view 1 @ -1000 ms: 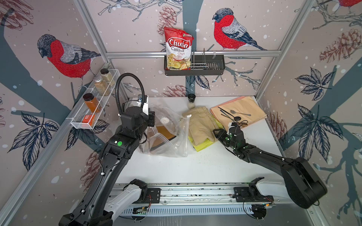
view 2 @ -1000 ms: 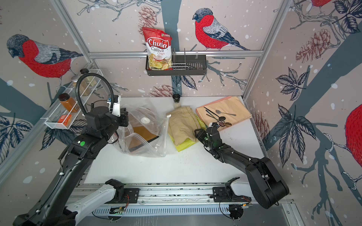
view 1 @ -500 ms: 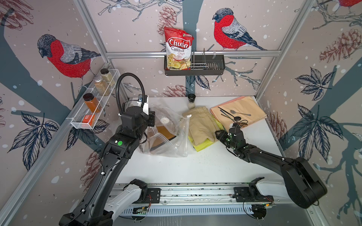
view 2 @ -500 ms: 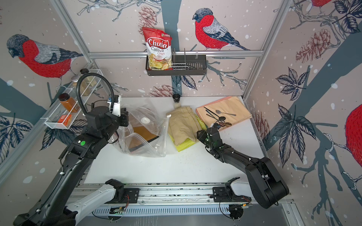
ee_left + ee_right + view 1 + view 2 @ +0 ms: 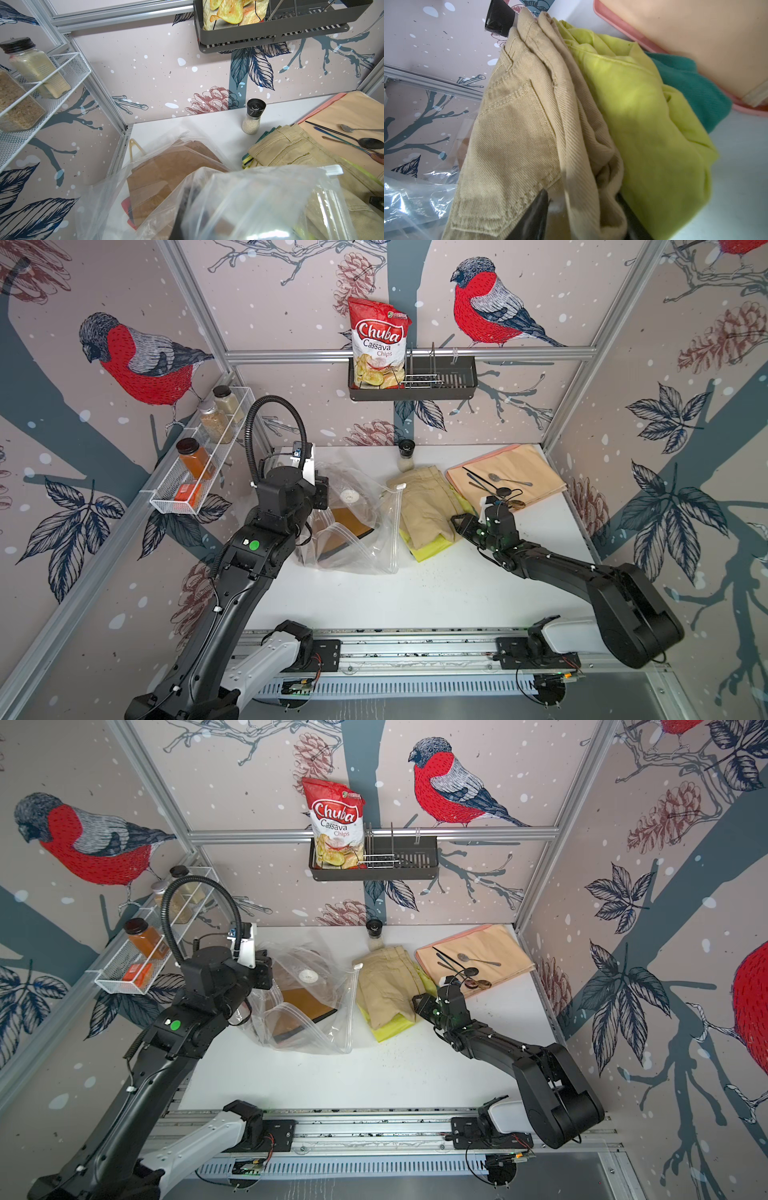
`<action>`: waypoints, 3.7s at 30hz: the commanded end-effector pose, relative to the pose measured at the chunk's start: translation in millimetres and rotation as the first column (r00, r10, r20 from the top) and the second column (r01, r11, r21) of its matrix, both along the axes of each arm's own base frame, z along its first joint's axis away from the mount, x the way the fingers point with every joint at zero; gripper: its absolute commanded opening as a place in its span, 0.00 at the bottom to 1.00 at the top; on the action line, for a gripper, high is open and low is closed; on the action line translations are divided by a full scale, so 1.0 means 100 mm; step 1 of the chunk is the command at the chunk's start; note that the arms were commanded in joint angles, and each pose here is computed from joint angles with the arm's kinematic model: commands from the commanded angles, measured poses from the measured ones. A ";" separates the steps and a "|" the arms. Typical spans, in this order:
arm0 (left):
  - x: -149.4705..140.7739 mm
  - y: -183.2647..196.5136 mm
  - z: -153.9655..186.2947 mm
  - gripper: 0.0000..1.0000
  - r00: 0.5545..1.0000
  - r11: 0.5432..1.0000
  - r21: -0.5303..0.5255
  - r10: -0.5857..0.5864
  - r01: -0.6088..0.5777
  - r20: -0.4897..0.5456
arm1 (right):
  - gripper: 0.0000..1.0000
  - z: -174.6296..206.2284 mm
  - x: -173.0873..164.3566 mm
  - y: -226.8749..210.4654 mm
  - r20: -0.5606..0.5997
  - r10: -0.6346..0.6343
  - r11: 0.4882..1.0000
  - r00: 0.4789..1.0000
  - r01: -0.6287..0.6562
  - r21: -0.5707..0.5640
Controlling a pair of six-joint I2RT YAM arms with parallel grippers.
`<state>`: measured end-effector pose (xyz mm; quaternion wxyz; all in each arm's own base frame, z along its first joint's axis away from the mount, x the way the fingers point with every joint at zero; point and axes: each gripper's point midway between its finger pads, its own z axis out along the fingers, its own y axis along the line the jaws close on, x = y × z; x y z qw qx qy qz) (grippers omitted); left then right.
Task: Take the trousers out of the vacuum bag
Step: Place the trousers at the center of the board, then take out the trousers from the vacuum bag.
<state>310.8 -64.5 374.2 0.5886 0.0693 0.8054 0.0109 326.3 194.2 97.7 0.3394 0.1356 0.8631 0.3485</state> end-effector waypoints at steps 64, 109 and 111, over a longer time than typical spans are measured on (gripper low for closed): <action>0.07 -0.43 0.12 0.00 0.972 0.972 -0.026 -0.230 0.232 0.044 | 0.66 2.01 -0.50 0.88 0.384 0.226 0.970 0.895 -0.241 -0.008; 0.41 -0.88 0.21 0.00 0.952 0.952 -0.029 -0.303 0.304 0.038 | 0.62 0.77 -1.03 3.07 0.127 0.258 0.952 0.958 -0.274 0.133; 0.36 -0.90 0.26 0.00 0.945 0.945 -0.038 -0.323 0.325 0.056 | 0.63 0.69 -1.01 3.13 0.095 0.270 0.945 0.958 -0.283 0.163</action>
